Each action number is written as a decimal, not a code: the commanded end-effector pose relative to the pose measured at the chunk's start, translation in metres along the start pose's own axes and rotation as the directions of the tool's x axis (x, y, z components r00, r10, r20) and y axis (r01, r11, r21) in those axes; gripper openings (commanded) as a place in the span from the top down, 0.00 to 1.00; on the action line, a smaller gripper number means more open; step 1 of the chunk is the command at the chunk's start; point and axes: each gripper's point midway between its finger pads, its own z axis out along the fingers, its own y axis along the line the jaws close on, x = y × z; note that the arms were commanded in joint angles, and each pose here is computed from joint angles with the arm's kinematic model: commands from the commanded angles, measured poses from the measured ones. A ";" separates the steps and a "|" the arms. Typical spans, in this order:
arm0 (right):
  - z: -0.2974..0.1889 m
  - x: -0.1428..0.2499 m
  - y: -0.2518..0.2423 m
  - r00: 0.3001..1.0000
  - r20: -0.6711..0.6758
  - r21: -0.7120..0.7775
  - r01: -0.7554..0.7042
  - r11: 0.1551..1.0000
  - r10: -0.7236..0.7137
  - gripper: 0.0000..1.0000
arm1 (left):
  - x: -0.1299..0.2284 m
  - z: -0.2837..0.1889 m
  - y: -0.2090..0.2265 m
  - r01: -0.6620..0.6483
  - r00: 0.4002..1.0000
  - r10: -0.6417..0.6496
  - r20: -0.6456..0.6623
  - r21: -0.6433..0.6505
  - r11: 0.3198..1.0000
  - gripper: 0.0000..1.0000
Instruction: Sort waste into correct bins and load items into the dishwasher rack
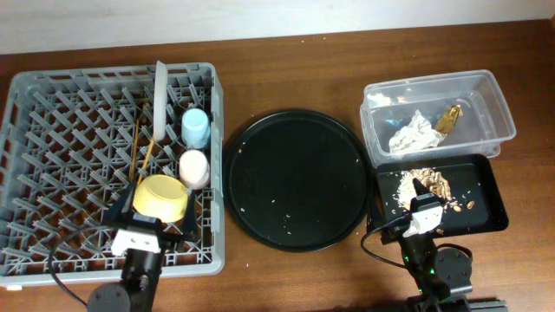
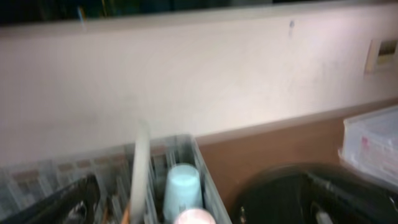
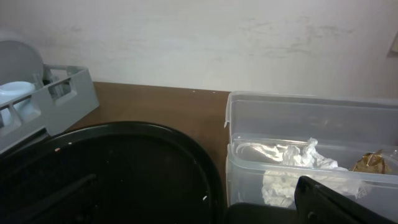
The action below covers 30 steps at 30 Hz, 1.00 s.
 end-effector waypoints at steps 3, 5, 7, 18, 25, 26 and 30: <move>0.000 0.002 0.003 1.000 -0.004 -0.017 -0.004 1.000 0.004 0.01 | 0.035 -0.005 0.001 0.050 0.995 -0.048 0.089 -0.026 0.998 0.01; 0.000 0.002 0.003 1.000 -0.004 -0.017 -0.004 1.000 0.004 0.01 | 0.051 -0.007 0.006 0.069 0.997 -0.067 0.029 -0.061 0.996 0.01; 0.000 0.002 0.003 1.000 -0.004 -0.017 -0.004 1.000 0.004 0.01 | 0.091 -0.012 0.019 0.087 0.987 -0.107 -0.121 -0.161 0.983 0.01; 0.000 0.002 0.003 1.000 -0.004 -0.017 -0.004 1.000 0.004 0.01 | 0.112 -0.017 0.025 0.073 0.971 -0.123 -0.204 -0.236 0.969 0.01; 0.000 0.002 0.003 1.000 -0.004 -0.017 -0.004 1.000 0.004 0.01 | 0.112 -0.017 0.025 0.073 0.971 -0.123 -0.204 -0.236 0.969 0.01; 0.000 0.002 0.003 1.000 -0.004 -0.017 -0.004 1.000 0.004 0.01 | 0.112 -0.017 0.025 0.073 0.971 -0.123 -0.204 -0.236 0.969 0.01; 0.000 0.002 0.003 1.000 -0.004 -0.017 -0.004 1.000 0.004 0.01 | 0.112 -0.017 0.025 0.073 0.971 -0.123 -0.204 -0.236 0.969 0.01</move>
